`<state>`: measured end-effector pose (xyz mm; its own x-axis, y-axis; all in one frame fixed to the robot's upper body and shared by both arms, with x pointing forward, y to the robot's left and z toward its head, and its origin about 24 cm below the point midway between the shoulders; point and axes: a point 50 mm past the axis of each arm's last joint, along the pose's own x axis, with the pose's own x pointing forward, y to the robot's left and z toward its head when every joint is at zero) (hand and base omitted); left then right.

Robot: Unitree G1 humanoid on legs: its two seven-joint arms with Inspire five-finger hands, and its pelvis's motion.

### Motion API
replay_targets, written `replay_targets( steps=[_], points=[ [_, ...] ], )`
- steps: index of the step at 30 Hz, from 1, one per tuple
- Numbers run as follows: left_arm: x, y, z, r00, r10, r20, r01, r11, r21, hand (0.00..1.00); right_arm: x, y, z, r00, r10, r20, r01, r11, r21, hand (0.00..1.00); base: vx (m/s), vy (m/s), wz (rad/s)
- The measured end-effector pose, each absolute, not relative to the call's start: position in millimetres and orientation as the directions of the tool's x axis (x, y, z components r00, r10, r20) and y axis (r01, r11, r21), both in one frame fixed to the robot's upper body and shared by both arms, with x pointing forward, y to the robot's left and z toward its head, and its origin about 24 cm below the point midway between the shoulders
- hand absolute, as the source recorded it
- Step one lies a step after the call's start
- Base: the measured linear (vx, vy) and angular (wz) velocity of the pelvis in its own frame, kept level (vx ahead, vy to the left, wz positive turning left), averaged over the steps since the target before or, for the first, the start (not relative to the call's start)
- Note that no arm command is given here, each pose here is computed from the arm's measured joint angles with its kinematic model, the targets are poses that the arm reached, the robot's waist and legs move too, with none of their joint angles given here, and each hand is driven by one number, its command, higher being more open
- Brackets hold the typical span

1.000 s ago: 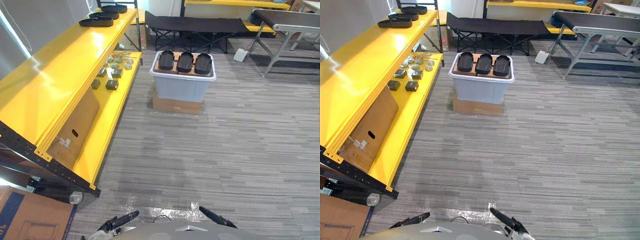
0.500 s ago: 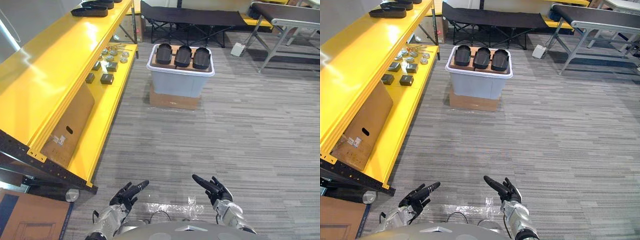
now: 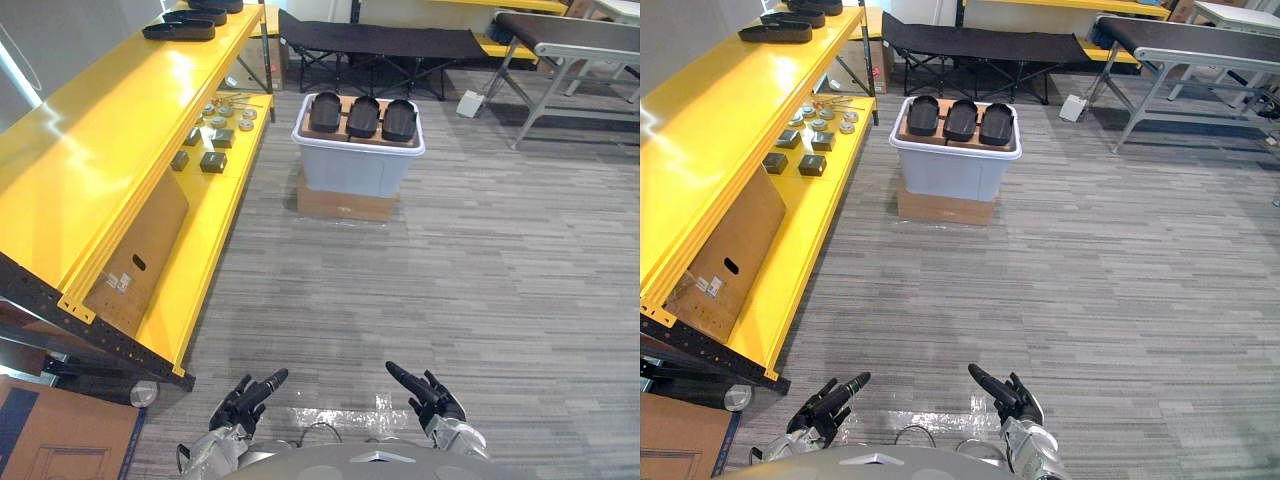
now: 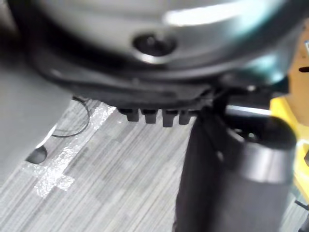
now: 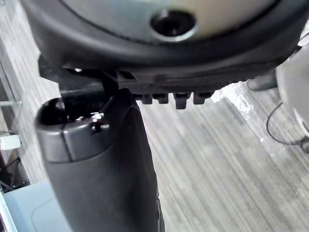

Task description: Walk over and take three plastic housings, then place them on the shelf

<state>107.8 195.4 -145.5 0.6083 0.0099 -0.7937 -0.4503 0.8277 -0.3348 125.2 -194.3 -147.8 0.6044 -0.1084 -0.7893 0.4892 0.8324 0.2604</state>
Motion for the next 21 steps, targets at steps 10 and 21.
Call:
replay_targets(
  steps=[10, 21],
  points=[
    [133, 198, -136, 0.641, 0.038, -0.766, -0.461, 0.817, -0.346, 1.00, 132, -192, -143, 0.621, -0.167, -0.766, 0.527, 0.812, 0.250, 1.00, 0.06, 0.011, -0.03],
    [129, 184, -137, 0.660, 0.012, -0.751, -0.487, 0.768, -0.417, 1.00, 123, -226, -142, 0.598, -0.205, -0.775, 0.410, 0.909, 0.076, 1.00, 0.46, -0.186, -0.08]
  ],
)
